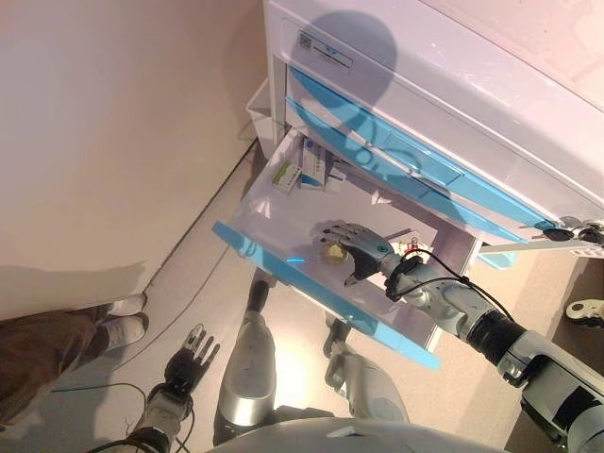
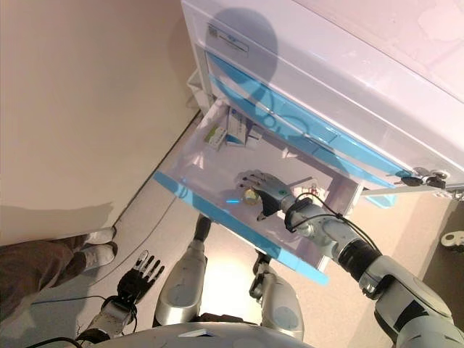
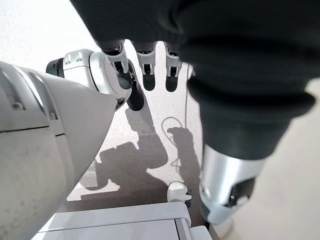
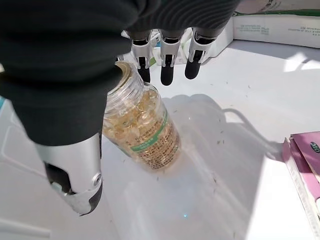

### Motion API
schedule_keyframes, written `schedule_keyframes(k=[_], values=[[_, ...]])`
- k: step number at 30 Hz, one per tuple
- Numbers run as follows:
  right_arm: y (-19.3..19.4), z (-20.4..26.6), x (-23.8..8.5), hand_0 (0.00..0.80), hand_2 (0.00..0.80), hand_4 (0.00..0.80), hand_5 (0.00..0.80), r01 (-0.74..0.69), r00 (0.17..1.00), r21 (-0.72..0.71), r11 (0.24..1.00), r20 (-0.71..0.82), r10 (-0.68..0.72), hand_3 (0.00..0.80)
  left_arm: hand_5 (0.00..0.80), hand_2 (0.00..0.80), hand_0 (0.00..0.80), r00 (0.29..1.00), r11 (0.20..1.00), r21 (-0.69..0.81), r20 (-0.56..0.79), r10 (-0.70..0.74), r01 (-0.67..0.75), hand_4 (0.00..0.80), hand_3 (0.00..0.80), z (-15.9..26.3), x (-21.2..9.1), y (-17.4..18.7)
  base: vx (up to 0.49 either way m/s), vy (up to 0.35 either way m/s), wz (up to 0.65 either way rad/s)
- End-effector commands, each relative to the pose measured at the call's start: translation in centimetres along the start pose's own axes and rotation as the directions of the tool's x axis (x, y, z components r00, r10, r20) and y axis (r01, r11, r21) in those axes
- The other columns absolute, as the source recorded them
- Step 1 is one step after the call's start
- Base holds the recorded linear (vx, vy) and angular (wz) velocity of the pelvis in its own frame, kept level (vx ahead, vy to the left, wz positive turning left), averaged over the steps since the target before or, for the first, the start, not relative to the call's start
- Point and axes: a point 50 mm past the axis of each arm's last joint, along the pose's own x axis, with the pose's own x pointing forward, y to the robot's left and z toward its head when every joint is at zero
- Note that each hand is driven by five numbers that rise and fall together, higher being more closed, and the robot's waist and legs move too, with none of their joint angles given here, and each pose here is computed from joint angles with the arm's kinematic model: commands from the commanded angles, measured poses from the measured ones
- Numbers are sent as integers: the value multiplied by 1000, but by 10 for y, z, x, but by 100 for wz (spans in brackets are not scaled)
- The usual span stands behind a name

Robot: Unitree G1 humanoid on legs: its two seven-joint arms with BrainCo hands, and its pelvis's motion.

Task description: Open the drawer and pick up the medicine

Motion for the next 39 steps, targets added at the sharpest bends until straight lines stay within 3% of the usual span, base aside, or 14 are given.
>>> schedule_keyframes(k=[1, 14, 15, 16, 17, 18, 19, 39], values=[[-12, 16, 4, 0, 0, 0, 0, 62, 994, -24, 998, 96, -59, 0, 0, 0, 0, 1000, 1000, 8, -19, 3, -3, 0, 0, -2, -1, 2, 0, 0, 0], [-14, 17, 8, 0, 0, 0, 0, 68, 994, -28, 997, 87, -65, 0, 0, 0, 0, 1000, 1000, 9, -20, 1, -1, 0, 0, -3, -1, 1, 0, 0, 0], [-14, 17, 8, 72, 72, 72, 72, 67, 994, -27, 997, 87, -65, 72, 0, 0, 0, 1000, 1000, 9, -21, 2, -1, 0, 0, -3, -1, 1, 0, 0, 0], [-13, 17, 8, 348, 348, 348, 348, 66, 994, -26, 997, 87, -63, 348, 0, 0, 0, 1000, 1000, 8, -22, 2, -2, 0, 0, -3, -1, 2, 0, 0, 0], [-13, 17, 8, 474, 474, 474, 474, 66, 994, -26, 998, 87, -63, 474, 0, 0, 0, 1000, 1000, 9, -23, 2, -2, 0, 0, -3, -2, 2, 0, 0, 0], [-13, 16, 9, 690, 690, 690, 690, 65, 994, -24, 998, 87, -63, 690, 0, 0, 0, 1000, 1000, 9, -23, 3, -3, 0, 0, -3, -1, 2, 0, 0, 0], [-13, 17, 9, 784, 784, 784, 784, 65, 994, -25, 998, 86, -62, 784, 0, 0, 0, 1000, 1000, 9, -23, 3, -3, 0, 0, -3, -1, 2, 0, 0, 0], [-14, 19, 11, 800, 800, 800, 800, 73, 993, -23, 997, 92, -71, 800, 0, 0, 0, 1000, 1000, 14, -17, 1, -1, 0, 0, -1, 0, 0, 0, 0, 0]])
